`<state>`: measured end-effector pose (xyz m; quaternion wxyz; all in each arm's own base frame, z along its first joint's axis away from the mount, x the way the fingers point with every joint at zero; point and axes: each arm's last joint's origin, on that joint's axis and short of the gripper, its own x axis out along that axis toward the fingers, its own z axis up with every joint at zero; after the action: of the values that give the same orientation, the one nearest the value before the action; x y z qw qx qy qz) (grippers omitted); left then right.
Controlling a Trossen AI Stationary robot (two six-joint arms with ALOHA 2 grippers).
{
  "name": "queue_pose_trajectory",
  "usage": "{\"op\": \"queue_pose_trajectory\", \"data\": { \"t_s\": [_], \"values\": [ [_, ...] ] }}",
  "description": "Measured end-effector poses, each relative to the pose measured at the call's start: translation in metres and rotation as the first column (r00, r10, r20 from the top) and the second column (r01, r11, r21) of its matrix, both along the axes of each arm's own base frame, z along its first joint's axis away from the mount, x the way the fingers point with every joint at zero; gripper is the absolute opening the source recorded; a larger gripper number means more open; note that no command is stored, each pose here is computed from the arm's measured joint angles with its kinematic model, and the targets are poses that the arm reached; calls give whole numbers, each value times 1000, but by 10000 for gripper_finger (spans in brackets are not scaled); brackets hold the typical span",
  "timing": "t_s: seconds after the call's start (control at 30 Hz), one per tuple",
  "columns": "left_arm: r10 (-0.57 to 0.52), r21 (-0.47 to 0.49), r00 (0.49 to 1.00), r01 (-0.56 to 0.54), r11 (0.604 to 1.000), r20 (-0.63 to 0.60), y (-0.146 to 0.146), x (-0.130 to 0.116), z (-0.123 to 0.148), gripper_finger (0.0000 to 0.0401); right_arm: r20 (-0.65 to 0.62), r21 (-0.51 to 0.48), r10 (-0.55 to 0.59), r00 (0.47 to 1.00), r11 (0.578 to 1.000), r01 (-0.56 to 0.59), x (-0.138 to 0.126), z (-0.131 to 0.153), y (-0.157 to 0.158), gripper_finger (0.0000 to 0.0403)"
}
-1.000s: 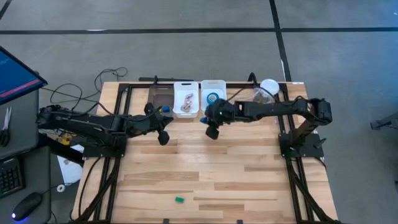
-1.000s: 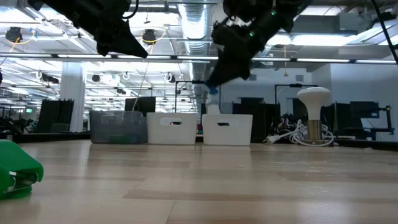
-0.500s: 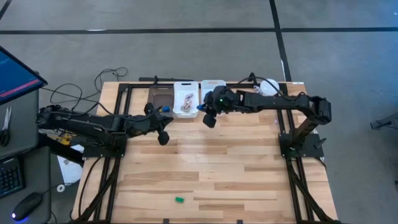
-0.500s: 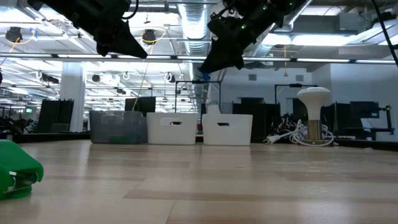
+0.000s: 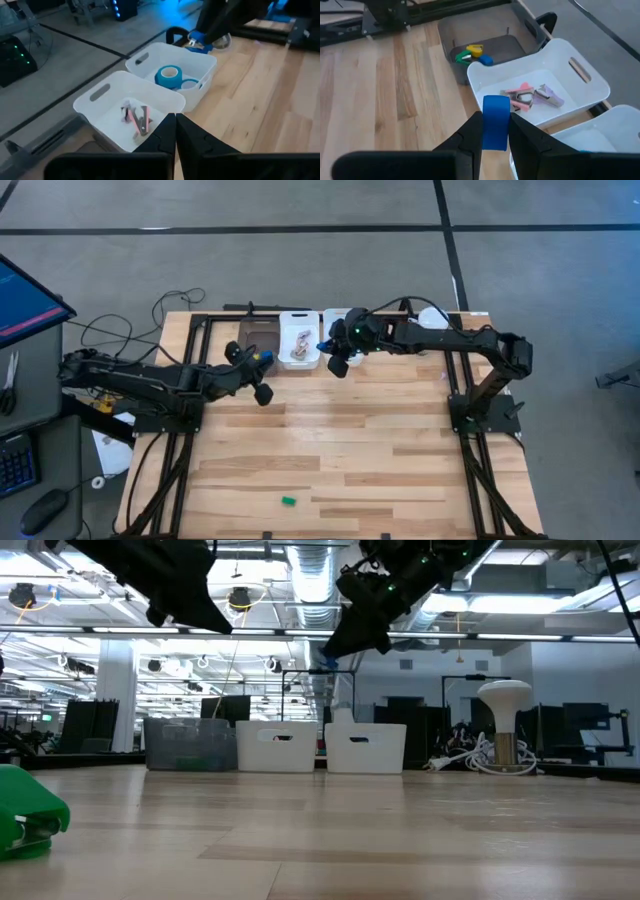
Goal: Pick and place Stapler, Stapler remover, tape
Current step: Put the blue stapler into the black bin
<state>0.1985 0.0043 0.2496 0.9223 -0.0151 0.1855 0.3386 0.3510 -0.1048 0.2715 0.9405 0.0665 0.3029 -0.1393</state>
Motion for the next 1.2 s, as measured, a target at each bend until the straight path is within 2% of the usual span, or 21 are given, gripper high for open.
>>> {"op": "queue_pose_trajectory", "data": {
  "t_s": [0.2,0.3,0.37,0.5,0.67,0.9,1.2],
  "values": [
    [5,-3,998,-5,1000,64,1,-11,12,3,61,-29,16,998,999,-14,4,20,-6,72],
    [27,-11,999,-27,1000,20,5,-22,11,3,89,-41,12,996,999,-8,5,30,-9,72],
    [74,-50,997,-74,996,-5,9,-32,9,3,94,-37,19,995,999,-15,12,30,-11,72],
    [170,-121,985,-171,978,-19,17,-47,5,3,76,-11,74,994,997,-73,33,21,-13,72],
    [215,-137,977,-213,967,-1,25,-55,8,3,74,-21,132,989,991,-131,74,13,-13,72],
    [269,-215,962,-254,943,43,30,-69,-7,3,71,8,194,978,981,-195,119,9,-26,72],
    [274,-226,959,-252,941,70,29,-78,-14,3,-11,122,244,970,963,-241,152,-33,-41,72]
  ]
}}
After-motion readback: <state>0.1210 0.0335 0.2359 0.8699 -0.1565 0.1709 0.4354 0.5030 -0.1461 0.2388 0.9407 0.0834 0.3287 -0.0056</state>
